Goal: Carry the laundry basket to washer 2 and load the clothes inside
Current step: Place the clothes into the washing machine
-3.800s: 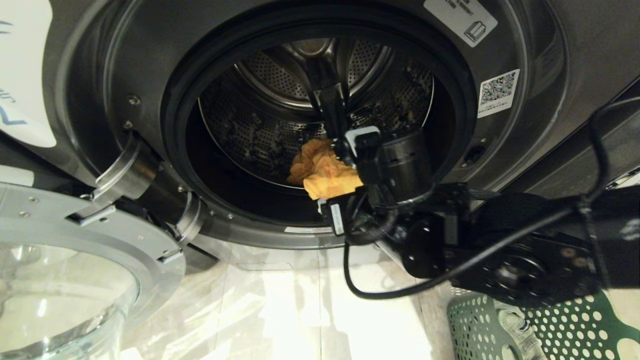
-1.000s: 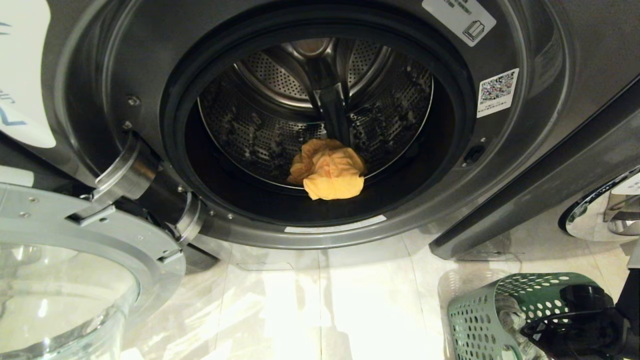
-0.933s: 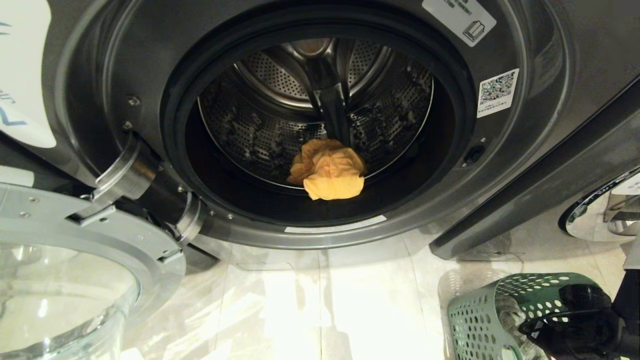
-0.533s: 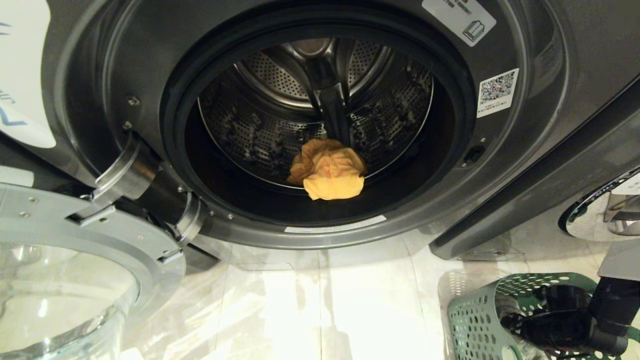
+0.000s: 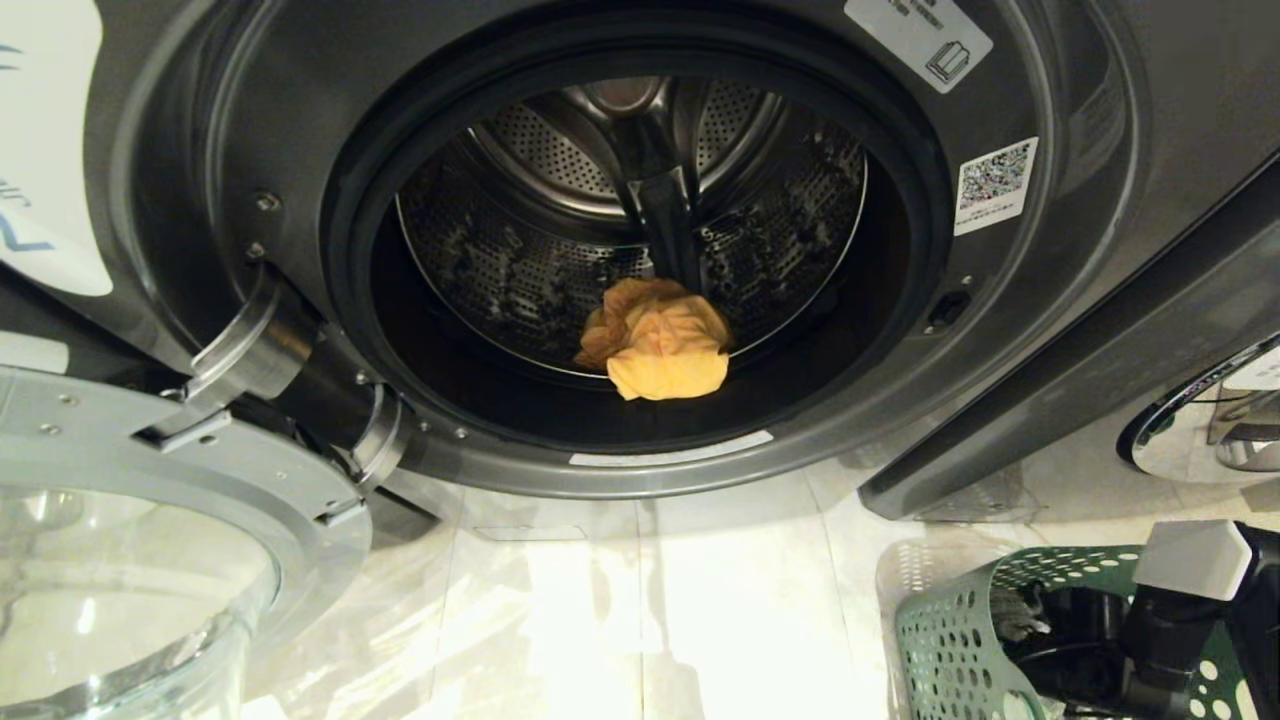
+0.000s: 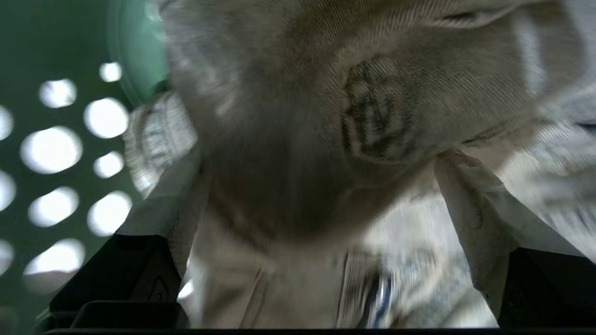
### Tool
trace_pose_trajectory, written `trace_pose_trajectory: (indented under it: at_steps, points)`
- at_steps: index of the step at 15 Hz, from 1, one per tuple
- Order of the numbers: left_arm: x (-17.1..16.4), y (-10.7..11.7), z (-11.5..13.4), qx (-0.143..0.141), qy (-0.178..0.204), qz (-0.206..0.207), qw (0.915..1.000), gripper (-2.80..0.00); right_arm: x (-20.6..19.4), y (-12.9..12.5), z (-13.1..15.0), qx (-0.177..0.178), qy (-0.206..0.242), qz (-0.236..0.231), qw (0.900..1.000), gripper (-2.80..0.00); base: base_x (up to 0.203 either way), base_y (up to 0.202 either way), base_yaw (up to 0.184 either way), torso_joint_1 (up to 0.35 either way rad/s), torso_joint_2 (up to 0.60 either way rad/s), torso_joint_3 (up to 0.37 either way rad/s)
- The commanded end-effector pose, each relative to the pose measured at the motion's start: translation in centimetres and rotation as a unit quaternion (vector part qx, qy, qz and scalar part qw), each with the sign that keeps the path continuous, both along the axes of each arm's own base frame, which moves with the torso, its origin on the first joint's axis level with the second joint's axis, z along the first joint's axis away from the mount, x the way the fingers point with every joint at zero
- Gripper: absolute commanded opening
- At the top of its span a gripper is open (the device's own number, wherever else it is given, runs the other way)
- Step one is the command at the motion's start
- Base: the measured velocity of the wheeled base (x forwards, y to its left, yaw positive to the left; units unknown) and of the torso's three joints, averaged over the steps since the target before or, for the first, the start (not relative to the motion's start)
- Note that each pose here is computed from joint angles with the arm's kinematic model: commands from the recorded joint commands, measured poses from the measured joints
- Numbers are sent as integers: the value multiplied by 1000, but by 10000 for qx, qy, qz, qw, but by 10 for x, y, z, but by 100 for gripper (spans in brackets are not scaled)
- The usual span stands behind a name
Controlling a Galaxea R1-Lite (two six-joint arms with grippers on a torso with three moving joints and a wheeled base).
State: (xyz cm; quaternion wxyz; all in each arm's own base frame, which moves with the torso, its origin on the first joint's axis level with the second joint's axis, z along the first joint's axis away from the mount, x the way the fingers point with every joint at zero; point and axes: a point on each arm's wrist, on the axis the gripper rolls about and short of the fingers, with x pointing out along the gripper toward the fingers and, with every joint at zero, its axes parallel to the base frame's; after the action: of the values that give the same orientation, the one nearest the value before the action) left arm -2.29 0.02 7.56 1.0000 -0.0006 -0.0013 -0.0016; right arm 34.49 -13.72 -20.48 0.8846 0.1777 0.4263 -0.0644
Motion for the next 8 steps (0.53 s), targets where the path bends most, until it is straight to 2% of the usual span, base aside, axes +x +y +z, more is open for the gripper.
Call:
trace_pose_trajectory:
  at_steps: [1,4,6,8]
  points:
    - [0,0,0,-1,5,1,10000,-280,-1,6,-26,6,94,88,9999,0,0,0,0,0,0,0]
    - [0,0,0,-1,-3,1,10000,-280,12,7,-44,-243,39,184,9995,0,0,0,0,0,0,0]
    - [0,0,0,-1,1,1,10000,-280,9,9,-48,-188,417,174,9988,0,0,0,0,0,0,0]
    - [0,0,0,-1,-3,1,10000,-280,6,9,-50,-317,574,57,9978,0,0,0,0,0,0,0]
